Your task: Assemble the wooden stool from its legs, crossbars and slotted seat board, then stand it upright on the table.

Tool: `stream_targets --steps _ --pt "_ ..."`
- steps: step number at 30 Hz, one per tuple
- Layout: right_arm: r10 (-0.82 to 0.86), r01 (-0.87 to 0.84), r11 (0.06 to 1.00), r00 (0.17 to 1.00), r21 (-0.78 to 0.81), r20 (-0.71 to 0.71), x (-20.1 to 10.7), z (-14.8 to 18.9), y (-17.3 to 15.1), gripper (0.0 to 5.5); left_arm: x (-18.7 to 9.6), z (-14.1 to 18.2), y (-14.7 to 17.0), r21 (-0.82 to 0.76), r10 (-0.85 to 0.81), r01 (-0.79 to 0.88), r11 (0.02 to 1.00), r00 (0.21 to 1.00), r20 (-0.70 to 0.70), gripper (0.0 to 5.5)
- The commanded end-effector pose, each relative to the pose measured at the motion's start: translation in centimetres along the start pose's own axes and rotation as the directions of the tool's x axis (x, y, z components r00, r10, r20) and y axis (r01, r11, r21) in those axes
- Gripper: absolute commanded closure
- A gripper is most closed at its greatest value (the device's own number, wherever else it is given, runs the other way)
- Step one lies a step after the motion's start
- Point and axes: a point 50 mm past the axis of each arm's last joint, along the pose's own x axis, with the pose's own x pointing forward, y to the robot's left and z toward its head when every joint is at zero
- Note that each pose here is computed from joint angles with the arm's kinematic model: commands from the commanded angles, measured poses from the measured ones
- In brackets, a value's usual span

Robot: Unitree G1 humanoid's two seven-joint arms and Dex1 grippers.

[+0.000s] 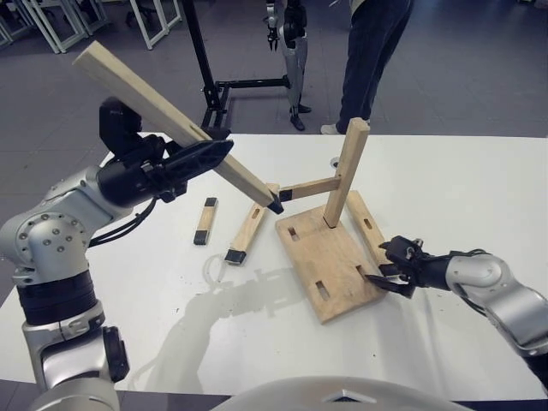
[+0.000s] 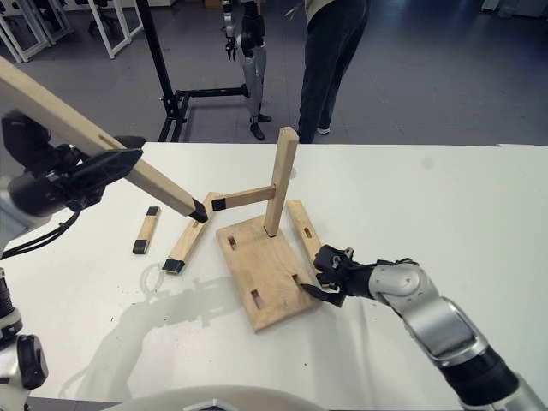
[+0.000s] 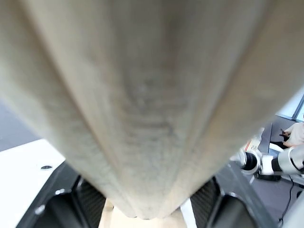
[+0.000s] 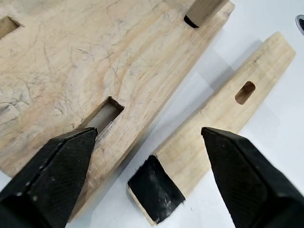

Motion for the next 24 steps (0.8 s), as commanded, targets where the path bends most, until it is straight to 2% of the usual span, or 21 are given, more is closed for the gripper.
stream_targets --steps 1,4,6,10,16,21,24 --pt "0.039 -0.041 0.998 0.997 -0.042 -0.061 -0.9 -1.1 -0.8 1.44 -0.3 -1.7 0.0 -0.009 0.015 -0.016 1.000 0.995 -0.094 3.44" --pt "0.034 -0.040 0.995 0.998 -0.094 -0.062 -1.1 -1.0 -2.1 1.44 1.3 -4.0 0.1 -0.036 0.002 -0.006 0.999 0.992 -0.126 3.44" --pt "0.020 -0.026 0.994 0.999 -0.109 -0.049 -0.9 -0.7 -2.9 1.44 2.8 -5.2 0.3 -0.038 -0.005 0.001 0.999 0.995 -0.099 3.44" --pt "0.023 -0.026 0.992 0.999 -0.123 -0.025 -0.4 -0.1 -3.2 1.44 4.7 -7.3 1.6 -0.033 0.007 -0.010 0.999 0.996 -0.092 3.44" --pt "0.011 -0.011 0.990 1.000 -0.141 -0.002 -0.3 0.5 -3.8 1.44 3.1 -11.4 5.2 0.024 0.143 -0.141 0.990 0.958 -0.248 3.44" --pt "0.004 -0.002 0.989 1.000 -0.148 0.008 -0.1 0.9 -4.1 1.44 2.8 -12.8 6.1 -0.006 0.175 -0.181 0.983 0.958 -0.226 3.44" --pt "0.002 -0.001 0.990 1.000 -0.143 0.006 -0.1 0.7 -4.0 1.44 3.3 -11.9 5.5 -0.015 0.122 -0.127 0.992 0.973 -0.198 3.44"
